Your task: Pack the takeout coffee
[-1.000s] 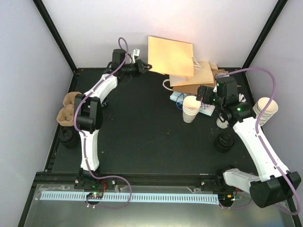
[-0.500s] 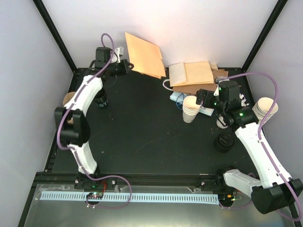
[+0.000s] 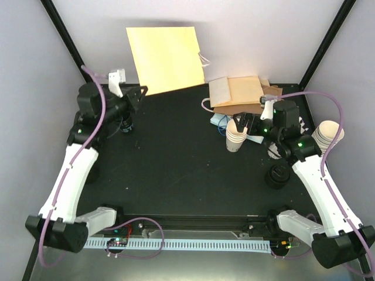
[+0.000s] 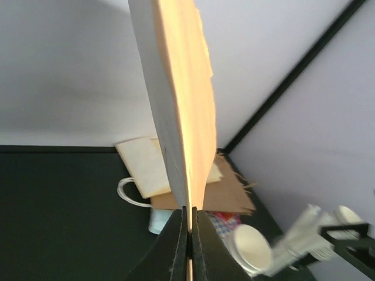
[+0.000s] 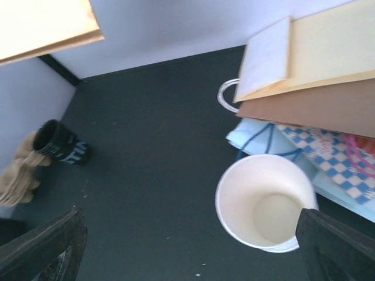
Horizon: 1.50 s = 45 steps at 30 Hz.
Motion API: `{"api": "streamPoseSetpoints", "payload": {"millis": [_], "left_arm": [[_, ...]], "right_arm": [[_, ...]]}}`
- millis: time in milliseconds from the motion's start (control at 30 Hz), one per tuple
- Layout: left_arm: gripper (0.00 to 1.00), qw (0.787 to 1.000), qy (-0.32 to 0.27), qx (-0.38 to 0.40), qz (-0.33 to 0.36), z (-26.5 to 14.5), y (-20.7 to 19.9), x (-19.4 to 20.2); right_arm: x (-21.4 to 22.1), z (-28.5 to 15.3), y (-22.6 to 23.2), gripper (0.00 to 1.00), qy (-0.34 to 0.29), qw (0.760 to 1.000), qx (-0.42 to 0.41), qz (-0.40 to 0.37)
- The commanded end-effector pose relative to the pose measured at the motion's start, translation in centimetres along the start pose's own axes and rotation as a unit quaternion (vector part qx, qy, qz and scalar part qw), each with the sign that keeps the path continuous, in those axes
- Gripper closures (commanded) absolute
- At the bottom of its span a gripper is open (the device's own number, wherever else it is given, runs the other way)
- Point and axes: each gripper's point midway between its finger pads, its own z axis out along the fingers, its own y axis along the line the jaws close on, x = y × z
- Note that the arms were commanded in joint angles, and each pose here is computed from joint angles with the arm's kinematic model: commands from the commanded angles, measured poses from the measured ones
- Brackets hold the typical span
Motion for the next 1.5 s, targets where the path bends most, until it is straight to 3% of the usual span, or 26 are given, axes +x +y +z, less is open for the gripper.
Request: {"api": "streamPoseSetpoints", "payload": {"millis": [0,133,367,600,900,1067,1300,1467], "left_arm": [[0.98,0.994,-0.006,0.11,-0.009,-3.6,-4.9,1.1],[0.98,0.986,0.015,0.165,-0.012,-6.6,-6.9,4.3],[0.98,0.972,0.016,0.234,0.012,-11.5,-9.1,8.9],[0.98,0.965,0.004,0.262,0.03,-13.5,-9.5,11.5],[0.98,0.96,-0.007,0.272,0.059,-14.2,-9.0,13.5],[0.98,0.958,-0.017,0.275,0.084,-15.0,-9.3,13.9],[0.98,0.952,-0.009,0.292,0.096,-15.5,-9.7,14.5],[0.98,0.949,-0.012,0.297,0.107,-15.8,-10.0,14.7]], "right_arm": [[-0.3,-1.1,3.8,0.0,-0.008,0.995,-0.103,0.0],[-0.8,-2.2,5.7,0.01,-0.022,0.988,-0.155,-0.006],[-2.0,-4.9,8.2,0.17,-0.064,0.973,-0.22,-0.038],[-1.0,-6.6,9.3,0.25,-0.084,0.958,-0.27,-0.048],[-1.1,-6.0,6.1,0.25,-0.119,0.971,-0.202,0.037],[-1.5,-6.1,3.8,0.33,-0.134,0.977,-0.14,0.093],[-1.1,-5.3,2.9,0.34,-0.104,0.984,-0.103,0.098],[-0.8,-5.4,3.9,0.38,-0.08,0.983,-0.127,0.103]]}}
